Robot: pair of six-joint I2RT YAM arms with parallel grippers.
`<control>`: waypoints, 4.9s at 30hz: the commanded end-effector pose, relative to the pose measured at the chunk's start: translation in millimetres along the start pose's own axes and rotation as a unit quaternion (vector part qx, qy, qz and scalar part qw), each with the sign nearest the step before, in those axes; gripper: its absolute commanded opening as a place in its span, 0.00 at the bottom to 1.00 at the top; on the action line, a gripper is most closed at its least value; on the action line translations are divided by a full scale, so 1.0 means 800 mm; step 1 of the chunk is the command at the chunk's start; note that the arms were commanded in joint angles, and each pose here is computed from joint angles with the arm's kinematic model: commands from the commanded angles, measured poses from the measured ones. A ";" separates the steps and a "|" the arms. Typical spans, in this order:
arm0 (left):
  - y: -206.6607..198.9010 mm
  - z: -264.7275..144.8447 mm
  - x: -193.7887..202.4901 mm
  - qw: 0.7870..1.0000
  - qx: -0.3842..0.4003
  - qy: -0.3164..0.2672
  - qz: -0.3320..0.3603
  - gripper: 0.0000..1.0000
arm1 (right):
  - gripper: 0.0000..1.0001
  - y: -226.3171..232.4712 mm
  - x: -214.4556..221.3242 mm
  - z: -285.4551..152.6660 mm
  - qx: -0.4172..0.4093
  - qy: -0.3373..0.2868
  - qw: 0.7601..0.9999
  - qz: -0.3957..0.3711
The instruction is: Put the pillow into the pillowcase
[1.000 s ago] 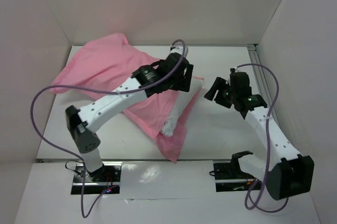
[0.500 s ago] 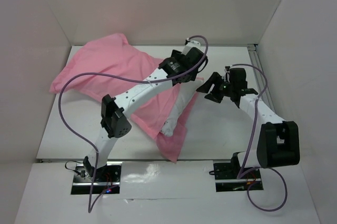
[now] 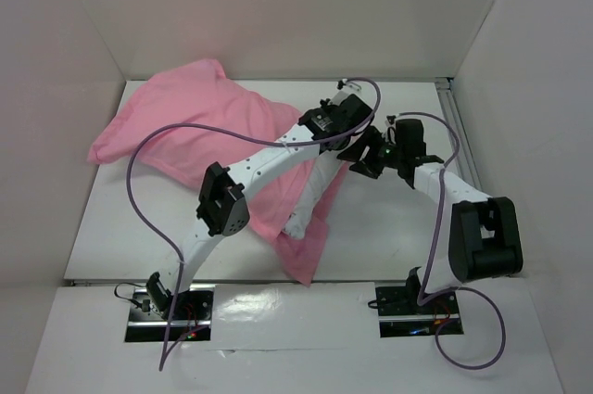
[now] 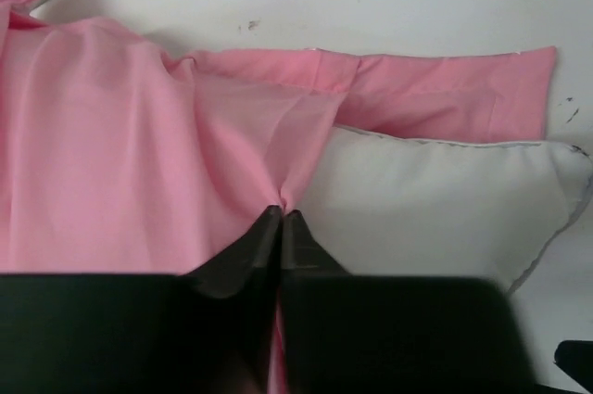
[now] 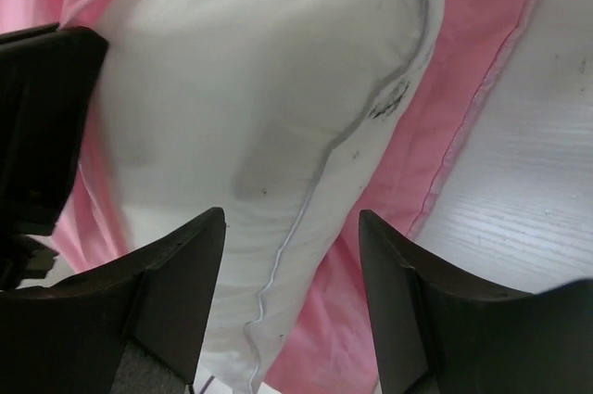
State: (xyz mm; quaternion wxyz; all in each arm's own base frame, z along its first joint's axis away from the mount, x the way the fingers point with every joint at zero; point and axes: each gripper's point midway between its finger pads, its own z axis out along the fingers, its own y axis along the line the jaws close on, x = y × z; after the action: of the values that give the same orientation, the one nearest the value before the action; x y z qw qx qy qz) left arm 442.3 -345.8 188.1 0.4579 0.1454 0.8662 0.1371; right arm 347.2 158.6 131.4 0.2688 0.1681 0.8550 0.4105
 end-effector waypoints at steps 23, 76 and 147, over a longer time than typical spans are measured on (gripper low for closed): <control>0.005 -0.323 -0.184 0.863 0.445 -0.164 -0.173 0.00 | 0.00 0.217 0.037 0.023 -0.217 -0.014 0.973 -0.076; 0.086 -0.052 0.130 0.974 -0.156 0.140 0.081 0.00 | 0.88 -0.042 0.002 -0.138 0.095 -0.075 0.991 -0.063; 0.137 -0.071 0.087 0.928 0.170 0.141 -0.299 0.00 | 0.00 -0.018 0.057 -0.050 0.148 -0.035 0.974 -0.169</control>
State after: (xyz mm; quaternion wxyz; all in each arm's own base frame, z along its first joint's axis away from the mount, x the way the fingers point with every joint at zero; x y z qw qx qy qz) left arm 352.7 -237.3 197.1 0.2836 -0.0459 0.9455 -0.1535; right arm 298.0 182.1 145.1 0.3490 0.0492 0.8934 0.2785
